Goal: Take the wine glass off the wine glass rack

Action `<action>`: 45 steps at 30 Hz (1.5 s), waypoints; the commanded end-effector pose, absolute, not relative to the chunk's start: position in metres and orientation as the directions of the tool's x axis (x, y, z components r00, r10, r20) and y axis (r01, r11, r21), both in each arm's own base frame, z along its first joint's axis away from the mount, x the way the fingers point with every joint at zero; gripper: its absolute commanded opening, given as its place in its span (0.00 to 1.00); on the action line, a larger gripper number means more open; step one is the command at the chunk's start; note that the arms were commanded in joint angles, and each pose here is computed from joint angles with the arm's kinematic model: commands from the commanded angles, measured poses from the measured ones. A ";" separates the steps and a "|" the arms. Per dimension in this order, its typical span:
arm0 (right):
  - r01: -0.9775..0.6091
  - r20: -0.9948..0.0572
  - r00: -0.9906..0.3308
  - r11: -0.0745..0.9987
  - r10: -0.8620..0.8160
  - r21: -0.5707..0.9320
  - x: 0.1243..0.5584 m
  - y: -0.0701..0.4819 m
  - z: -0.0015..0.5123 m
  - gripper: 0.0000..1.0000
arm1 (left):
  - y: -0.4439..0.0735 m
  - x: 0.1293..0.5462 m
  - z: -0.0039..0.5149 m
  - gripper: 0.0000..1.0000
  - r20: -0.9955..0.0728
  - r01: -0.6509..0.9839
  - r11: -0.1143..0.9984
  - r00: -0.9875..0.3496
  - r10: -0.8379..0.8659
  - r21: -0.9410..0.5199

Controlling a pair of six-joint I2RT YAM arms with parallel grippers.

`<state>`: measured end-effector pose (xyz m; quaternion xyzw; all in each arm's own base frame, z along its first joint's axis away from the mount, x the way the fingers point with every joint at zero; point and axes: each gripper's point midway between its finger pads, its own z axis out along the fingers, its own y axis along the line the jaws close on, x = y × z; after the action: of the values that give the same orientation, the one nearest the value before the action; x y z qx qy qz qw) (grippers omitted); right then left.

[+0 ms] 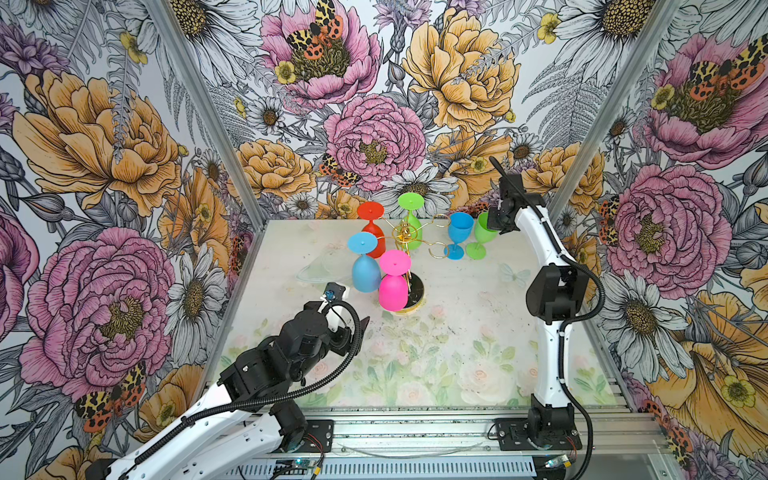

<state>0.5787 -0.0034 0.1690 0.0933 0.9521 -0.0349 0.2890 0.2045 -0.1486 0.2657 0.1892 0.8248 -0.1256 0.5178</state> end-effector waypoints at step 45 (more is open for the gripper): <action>-0.108 -0.730 -0.645 0.919 0.226 0.379 0.425 0.085 0.310 0.81 | -0.171 0.228 0.342 0.98 -0.877 0.366 0.862 -0.450 -0.166 -0.351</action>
<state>0.4338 0.0702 0.3003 0.0362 0.9052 0.1433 0.3986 0.2274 -0.1623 0.3121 0.0878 0.8350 -0.1937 0.5075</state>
